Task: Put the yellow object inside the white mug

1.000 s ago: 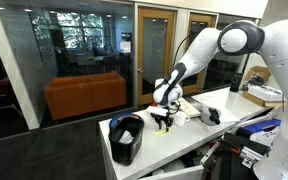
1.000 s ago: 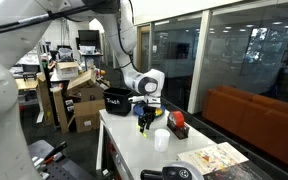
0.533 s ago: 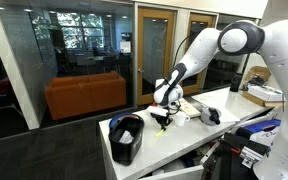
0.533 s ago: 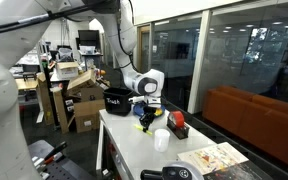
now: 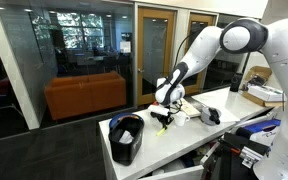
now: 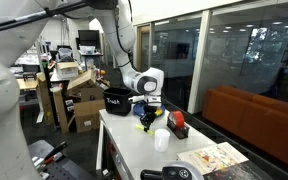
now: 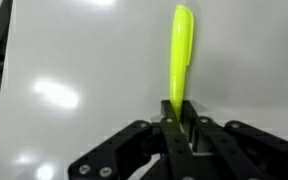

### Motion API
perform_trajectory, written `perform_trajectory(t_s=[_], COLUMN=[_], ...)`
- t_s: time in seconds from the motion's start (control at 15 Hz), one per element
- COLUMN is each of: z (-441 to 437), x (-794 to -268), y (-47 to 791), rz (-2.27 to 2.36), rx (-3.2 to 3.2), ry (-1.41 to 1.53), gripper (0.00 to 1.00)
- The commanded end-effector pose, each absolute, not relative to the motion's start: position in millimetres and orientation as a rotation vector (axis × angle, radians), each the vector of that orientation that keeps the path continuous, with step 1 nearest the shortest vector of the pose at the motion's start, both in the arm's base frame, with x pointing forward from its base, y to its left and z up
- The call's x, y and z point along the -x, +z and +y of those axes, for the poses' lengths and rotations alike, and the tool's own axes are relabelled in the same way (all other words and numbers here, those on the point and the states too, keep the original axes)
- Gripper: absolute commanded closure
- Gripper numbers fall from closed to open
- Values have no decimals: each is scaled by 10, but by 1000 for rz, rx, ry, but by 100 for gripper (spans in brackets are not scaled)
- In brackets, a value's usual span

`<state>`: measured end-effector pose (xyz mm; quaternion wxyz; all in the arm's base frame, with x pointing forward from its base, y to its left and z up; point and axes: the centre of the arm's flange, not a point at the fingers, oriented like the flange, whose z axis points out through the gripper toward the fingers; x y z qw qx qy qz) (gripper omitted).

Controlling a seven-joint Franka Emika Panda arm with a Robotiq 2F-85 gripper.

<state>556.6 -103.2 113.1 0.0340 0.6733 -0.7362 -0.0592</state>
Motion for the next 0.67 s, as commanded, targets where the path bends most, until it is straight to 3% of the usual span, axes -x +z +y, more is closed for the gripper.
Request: perform_trajectory(t_s=[0.0, 0.6], z=[-951, -666], x=[-5410, -5266], y=[1458, 2116], rz=[-2256, -2112], rx=[-2056, -2034], ry=[-38, 247], gripper=[97, 97])
